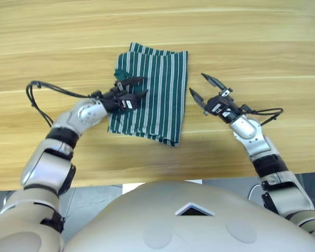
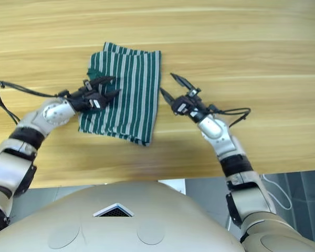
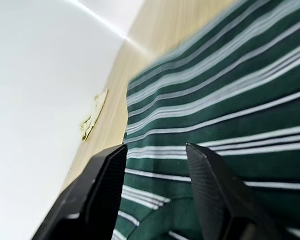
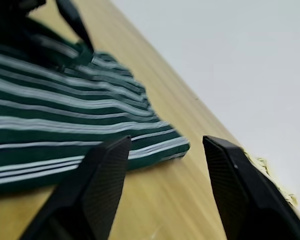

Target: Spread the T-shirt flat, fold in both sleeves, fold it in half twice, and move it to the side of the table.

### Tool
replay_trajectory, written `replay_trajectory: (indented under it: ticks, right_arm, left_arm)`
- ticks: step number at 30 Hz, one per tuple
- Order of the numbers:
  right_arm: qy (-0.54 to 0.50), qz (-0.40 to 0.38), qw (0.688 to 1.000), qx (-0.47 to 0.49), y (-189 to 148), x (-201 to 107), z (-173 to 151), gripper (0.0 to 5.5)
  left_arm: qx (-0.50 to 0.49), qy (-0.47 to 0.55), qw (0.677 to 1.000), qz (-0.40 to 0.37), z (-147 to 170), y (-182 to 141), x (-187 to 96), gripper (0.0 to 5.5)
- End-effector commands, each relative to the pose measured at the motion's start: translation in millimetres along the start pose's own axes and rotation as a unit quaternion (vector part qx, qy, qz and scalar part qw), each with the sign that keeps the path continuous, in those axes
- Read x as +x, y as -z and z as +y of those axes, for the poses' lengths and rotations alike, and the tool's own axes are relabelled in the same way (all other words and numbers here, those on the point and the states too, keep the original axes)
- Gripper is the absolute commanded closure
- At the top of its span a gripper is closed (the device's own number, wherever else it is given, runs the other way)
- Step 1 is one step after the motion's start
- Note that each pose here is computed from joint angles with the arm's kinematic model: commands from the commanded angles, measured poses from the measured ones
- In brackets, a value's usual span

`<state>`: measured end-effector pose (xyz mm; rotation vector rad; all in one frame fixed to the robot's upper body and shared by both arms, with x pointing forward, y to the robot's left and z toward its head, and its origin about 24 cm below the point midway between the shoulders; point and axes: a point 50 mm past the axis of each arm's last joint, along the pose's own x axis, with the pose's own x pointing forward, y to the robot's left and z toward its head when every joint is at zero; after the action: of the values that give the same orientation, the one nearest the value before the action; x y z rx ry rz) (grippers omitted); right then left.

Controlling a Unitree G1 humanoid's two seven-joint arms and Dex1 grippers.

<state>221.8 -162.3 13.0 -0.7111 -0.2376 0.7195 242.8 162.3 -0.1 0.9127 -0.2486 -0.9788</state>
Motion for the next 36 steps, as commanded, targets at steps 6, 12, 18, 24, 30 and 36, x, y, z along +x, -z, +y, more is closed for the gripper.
replay_trajectory:
  ticks: [6, 12, 18, 24, 30, 36]
  right_arm:
    - [-0.046, -0.023, 0.995, -0.087, -16, -20, -16, 2.83]
    - [-0.161, 0.072, 0.968, -0.18, -17, -96, -43, 2.83]
    - [-0.271, 0.111, 0.933, -0.211, -20, -116, -31, 2.81]
    - [-0.363, 0.039, 0.906, -0.213, -25, -87, -4, 2.81]
    - [-0.38, 0.016, 0.897, -0.227, -17, -67, -7, 2.81]
    - [-0.392, -0.011, 0.894, -0.219, -22, -63, -4, 2.81]
  left_arm:
    - [0.014, -0.244, 0.969, -0.04, 79, -52, 4, 3.31]
    - [0.071, -0.181, 0.981, 0.028, 79, -48, -81, 3.31]
    - [-0.004, 0.132, 0.987, 0.091, 6, -59, -125, 2.88]
    - [-0.038, 0.272, 0.955, 0.109, -41, -56, -125, 2.18]
    - [-0.03, 0.313, 0.945, 0.088, -57, -51, -109, 2.18]
    - [-0.02, 0.328, 0.943, 0.042, -64, -54, -91, 2.18]
